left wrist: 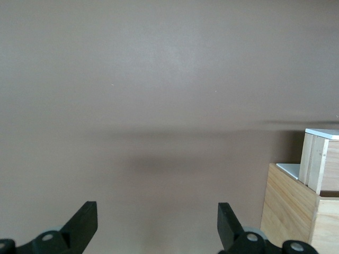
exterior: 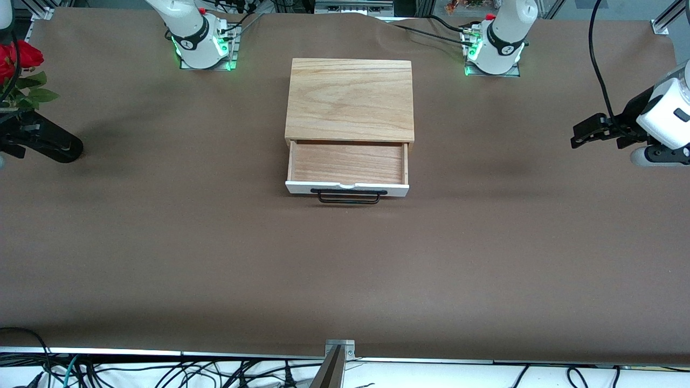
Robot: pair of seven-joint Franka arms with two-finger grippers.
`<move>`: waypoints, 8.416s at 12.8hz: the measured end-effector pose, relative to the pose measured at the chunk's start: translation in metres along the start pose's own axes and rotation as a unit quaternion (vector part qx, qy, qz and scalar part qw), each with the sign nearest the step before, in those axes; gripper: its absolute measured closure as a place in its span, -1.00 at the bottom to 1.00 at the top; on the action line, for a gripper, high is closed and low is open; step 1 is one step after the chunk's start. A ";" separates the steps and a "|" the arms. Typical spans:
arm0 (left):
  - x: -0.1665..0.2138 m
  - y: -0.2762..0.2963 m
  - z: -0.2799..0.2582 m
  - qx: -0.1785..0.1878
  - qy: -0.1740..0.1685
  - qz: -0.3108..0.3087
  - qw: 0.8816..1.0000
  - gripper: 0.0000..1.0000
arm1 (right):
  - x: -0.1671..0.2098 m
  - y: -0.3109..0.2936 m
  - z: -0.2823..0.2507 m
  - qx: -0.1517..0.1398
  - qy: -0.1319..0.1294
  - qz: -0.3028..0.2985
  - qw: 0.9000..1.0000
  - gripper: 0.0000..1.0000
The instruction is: Close drawer with both arms simultaneously
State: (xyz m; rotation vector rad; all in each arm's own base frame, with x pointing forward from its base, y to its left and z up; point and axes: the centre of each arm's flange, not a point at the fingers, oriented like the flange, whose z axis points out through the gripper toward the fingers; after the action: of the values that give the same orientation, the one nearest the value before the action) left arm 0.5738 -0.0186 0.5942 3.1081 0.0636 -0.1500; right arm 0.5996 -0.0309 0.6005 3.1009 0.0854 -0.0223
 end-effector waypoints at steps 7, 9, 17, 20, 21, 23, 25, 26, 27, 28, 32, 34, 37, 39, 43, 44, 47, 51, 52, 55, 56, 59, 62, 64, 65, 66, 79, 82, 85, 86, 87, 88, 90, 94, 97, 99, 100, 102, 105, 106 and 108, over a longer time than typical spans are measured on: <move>0.000 0.000 0.000 0.000 0.000 0.000 1.000 -1.00 | 0.000 0.000 0.000 0.001 0.000 0.000 1.000 -1.00; 0.000 0.000 0.000 0.000 0.000 0.000 1.000 -1.00 | 0.000 0.000 0.000 0.001 0.000 0.000 1.000 -1.00; 0.000 0.000 0.000 0.000 0.000 0.000 1.000 -1.00 | 0.000 0.000 0.000 0.001 0.000 0.000 1.000 -1.00; 0.000 0.000 0.000 0.000 0.000 0.000 1.000 -1.00 | 0.000 0.000 0.000 0.001 0.000 0.000 1.000 -1.00; 0.000 0.000 0.000 0.000 0.000 0.000 1.000 -1.00 | 0.000 0.000 0.000 0.001 0.000 0.000 1.000 -1.00; 0.000 0.000 0.000 0.000 0.000 0.000 1.000 -1.00 | 0.000 0.000 0.000 0.001 0.000 0.000 1.000 -1.00; 0.000 0.000 0.000 0.000 0.000 0.000 1.000 -1.00 | 0.000 0.000 0.000 0.001 0.000 0.000 1.000 -1.00; 0.000 0.001 0.000 0.000 0.000 0.001 1.000 -1.00 | 0.001 0.000 0.001 0.001 -0.001 0.000 1.000 -1.00; 0.000 0.005 0.000 0.000 0.000 0.005 1.000 -1.00 | 0.001 0.000 0.003 0.002 -0.002 0.000 1.000 -1.00; -0.001 0.014 0.000 -0.003 0.000 0.014 1.000 -1.00 | 0.003 0.000 0.007 0.003 -0.005 0.000 1.000 -1.00; -0.004 0.078 0.014 -0.031 -0.015 0.063 0.997 -1.00 | 0.017 -0.007 0.038 0.020 -0.026 -0.004 0.999 -1.00; 0.003 0.103 0.029 -0.032 -0.023 0.081 0.996 -1.00 | 0.026 -0.014 0.050 0.037 -0.026 -0.007 0.999 -1.00; 0.015 0.135 0.054 -0.067 -0.040 0.096 0.992 -1.00 | 0.045 -0.039 0.078 0.068 -0.020 -0.019 0.997 -1.00; 0.034 0.157 0.081 -0.113 -0.043 0.095 0.988 -1.00 | 0.063 -0.073 0.110 0.098 -0.019 -0.032 0.995 -1.00; 0.081 0.176 0.158 -0.179 -0.046 0.059 0.981 -1.00 | 0.090 -0.172 0.173 0.116 0.002 -0.083 0.990 -1.00; 0.090 0.179 0.176 -0.193 -0.042 0.048 0.979 -1.00 | 0.093 -0.199 0.189 0.116 0.008 -0.097 0.988 -1.00; 0.109 0.202 0.227 -0.225 -0.032 0.025 0.974 -1.00 | 0.095 -0.269 0.232 0.119 0.029 -0.123 0.985 -1.00; 0.099 0.261 0.273 -0.219 -0.029 0.042 0.974 -1.00 | 0.089 -0.323 0.253 0.129 0.024 -0.099 0.986 -1.00; 0.095 0.269 0.282 -0.219 -0.037 0.047 0.974 -1.00 | 0.088 -0.335 0.255 0.131 0.024 -0.103 0.986 -1.00; 0.084 0.282 0.301 -0.218 -0.066 0.056 0.972 -1.00 | 0.084 -0.370 0.264 0.154 0.025 -0.078 0.985 -1.00; 0.079 0.287 0.305 -0.218 -0.075 0.057 0.971 -1.00 | 0.080 -0.383 0.267 0.168 0.020 -0.068 0.983 -1.00; 0.071 0.293 0.309 -0.216 -0.100 0.055 0.970 -1.00 | 0.067 -0.413 0.270 0.189 0.002 -0.048 0.981 -1.00; 0.069 0.290 0.310 -0.214 -0.116 0.050 0.969 -1.00 | 0.058 -0.424 0.271 0.195 -0.018 -0.052 0.979 -1.00; 0.068 0.288 0.311 -0.212 -0.125 0.048 0.968 -1.00 | 0.053 -0.426 0.274 0.193 -0.035 -0.057 0.979 -1.00; 0.067 0.287 0.311 -0.212 -0.127 0.047 0.968 -1.00 | 0.050 -0.426 0.275 0.190 -0.047 -0.059 0.979 -1.00; 0.067 0.287 0.311 -0.211 -0.130 0.045 0.968 -1.00 | 0.047 -0.427 0.277 0.187 -0.061 -0.062 0.978 -1.00; 0.036 0.293 0.323 -0.190 -0.234 0.055 0.952 -1.00 | 0.015 -0.431 0.289 0.178 -0.182 -0.080 0.964 -1.00; 0.024 0.294 0.330 -0.181 -0.268 0.056 0.945 -1.00 | 0.005 -0.431 0.294 0.168 -0.219 -0.088 0.957 -1.00; 0.014 0.290 0.340 -0.173 -0.300 0.056 0.936 -1.00 | -0.006 -0.433 0.298 0.168 -0.257 -0.093 0.947 -1.00; 0.011 0.290 0.342 -0.172 -0.307 0.056 0.934 -1.00 | -0.008 -0.433 0.300 0.168 -0.265 -0.094 0.945 -1.00; 0.009 0.289 0.343 -0.170 -0.313 0.057 0.933 -1.00 | -0.010 -0.434 0.303 0.167 -0.272 -0.095 0.943 -1.00; 0.007 0.289 0.345 -0.169 -0.319 0.057 0.931 -1.00 | -0.012 -0.435 0.307 0.168 -0.278 -0.094 0.941 -1.00; 0.005 0.288 0.346 -0.169 -0.325 0.054 0.929 -1.00 | -0.017 -0.438 0.311 0.169 -0.291 -0.098 0.936 -1.00; 0.006 0.283 0.347 -0.172 -0.330 0.049 0.927 -1.00 | -0.020 -0.443 0.317 0.170 -0.300 -0.101 0.933 -1.00; 0.013 0.268 0.344 -0.177 -0.329 0.041 0.927 -1.00 | -0.020 -0.442 0.318 0.169 -0.303 -0.101 0.933 -1.00; 0.032 0.240 0.317 -0.191 -0.298 0.035 0.935 -1.00 | -0.016 -0.440 0.314 0.171 -0.299 -0.100 0.934 -1.00; 0.042 0.222 0.293 -0.192 -0.271 0.045 0.942 -1.00 | -0.008 -0.435 0.306 0.175 -0.289 -0.097 0.936 -1.00; 0.049 0.189 0.234 -0.167 -0.207 0.082 0.961 -1.00 | 0.020 -0.413 0.281 0.191 -0.257 -0.082 0.944 -1.00; 0.028 0.162 0.130 -0.104 -0.108 0.112 0.982 -1.00 | 0.056 -0.367 0.254 0.213 -0.216 -0.069 0.951 -1.00; 0.016 0.149 0.100 -0.093 -0.084 0.110 0.986 -1.00 | 0.066 -0.354 0.246 0.212 -0.200 -0.068 0.954 -1.00; -0.006 0.115 0.059 -0.050 -0.047 0.103 0.992 -1.00 | 0.082 -0.330 0.228 0.189 -0.166 -0.067 0.965 -1.00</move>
State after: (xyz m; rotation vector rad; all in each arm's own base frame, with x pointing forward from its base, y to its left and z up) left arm 0.5673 -0.1360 0.5389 2.9779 -0.2420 -0.2771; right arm 0.6601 0.2941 0.3590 3.4031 0.3140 -0.6321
